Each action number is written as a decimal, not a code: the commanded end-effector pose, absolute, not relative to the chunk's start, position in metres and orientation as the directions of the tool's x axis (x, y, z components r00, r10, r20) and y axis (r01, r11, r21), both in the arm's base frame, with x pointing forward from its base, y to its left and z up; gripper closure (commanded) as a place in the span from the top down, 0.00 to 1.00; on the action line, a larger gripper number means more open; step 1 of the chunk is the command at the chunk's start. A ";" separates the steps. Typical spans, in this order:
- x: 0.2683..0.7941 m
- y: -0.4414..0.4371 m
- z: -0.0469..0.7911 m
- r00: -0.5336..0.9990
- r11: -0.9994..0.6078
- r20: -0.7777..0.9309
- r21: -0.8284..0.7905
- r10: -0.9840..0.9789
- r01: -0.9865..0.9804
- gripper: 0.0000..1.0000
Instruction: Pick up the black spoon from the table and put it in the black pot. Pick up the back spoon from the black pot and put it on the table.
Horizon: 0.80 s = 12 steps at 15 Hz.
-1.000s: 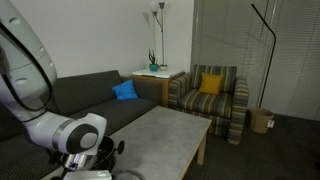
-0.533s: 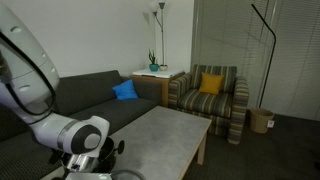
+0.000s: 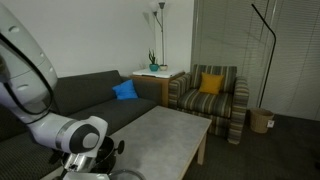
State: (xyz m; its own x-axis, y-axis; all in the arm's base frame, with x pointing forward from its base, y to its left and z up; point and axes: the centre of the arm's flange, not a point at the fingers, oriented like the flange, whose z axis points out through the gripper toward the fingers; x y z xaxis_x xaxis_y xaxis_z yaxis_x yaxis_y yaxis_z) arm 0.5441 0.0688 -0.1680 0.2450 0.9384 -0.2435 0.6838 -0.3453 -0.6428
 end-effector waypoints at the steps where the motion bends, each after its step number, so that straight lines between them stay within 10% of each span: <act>1: 0.552 0.069 -0.181 0.242 -0.351 -0.255 -0.646 0.936 0.678 0.56; 7: 0.550 0.071 -0.158 0.280 -0.413 -0.311 -0.555 0.908 0.722 0.98; 12: 0.562 0.080 -0.122 0.341 -0.480 -0.389 -0.353 0.856 0.803 1.00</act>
State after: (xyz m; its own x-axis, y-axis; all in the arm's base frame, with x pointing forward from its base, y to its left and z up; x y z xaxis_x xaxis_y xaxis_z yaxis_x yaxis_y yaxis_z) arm 0.5711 0.0757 -0.1529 0.3193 0.8861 -0.3360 0.7675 -0.4498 -0.4568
